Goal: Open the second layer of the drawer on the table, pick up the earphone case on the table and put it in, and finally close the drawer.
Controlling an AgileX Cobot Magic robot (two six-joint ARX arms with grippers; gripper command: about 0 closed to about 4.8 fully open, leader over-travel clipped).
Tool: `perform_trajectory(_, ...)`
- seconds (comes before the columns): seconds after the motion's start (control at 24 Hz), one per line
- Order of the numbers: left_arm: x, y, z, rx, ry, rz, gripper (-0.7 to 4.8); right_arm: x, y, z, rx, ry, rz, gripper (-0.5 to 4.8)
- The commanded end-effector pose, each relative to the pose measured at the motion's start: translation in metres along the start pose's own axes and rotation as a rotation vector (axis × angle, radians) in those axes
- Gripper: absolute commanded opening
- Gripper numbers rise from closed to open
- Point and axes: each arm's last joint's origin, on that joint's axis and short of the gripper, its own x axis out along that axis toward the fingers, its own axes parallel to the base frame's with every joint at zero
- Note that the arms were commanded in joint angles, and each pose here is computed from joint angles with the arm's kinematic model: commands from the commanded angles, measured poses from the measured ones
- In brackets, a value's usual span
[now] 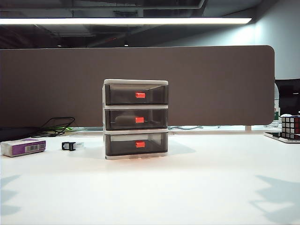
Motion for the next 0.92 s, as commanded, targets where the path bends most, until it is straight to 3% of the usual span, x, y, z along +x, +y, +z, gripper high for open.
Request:
perform_trajectory(0.04,-0.002,0.000,0.000,0.008,0.004,-0.001,-0.06,-0.011,0.002,-0.007,-0.004,0.039,-0.091,-0.05)
perform_trajectory(0.17,-0.008,0.001,0.003,0.018,-0.029,0.025,-0.06,-0.023,0.006,-0.008,-0.011,0.018,-0.163,-0.05)
perform_trajectory(0.29,-0.013,0.002,0.002,0.016,0.020,0.091,-0.05,-0.023,0.005,-0.012,0.004,0.063,-0.177,-0.05)
perform_trajectory(0.58,-0.013,0.005,0.002,0.042,0.011,0.147,-0.06,-0.024,0.002,-0.005,-0.021,-0.013,-0.314,-0.05)
perform_trajectory(0.79,-0.012,0.005,0.002,0.062,0.001,0.169,-0.05,-0.024,0.002,-0.007,-0.017,0.000,-0.321,-0.05)
perform_trajectory(0.92,-0.013,0.005,-0.003,0.039,0.048,0.163,-0.05,-0.024,0.002,-0.007,-0.017,0.000,-0.309,-0.05)
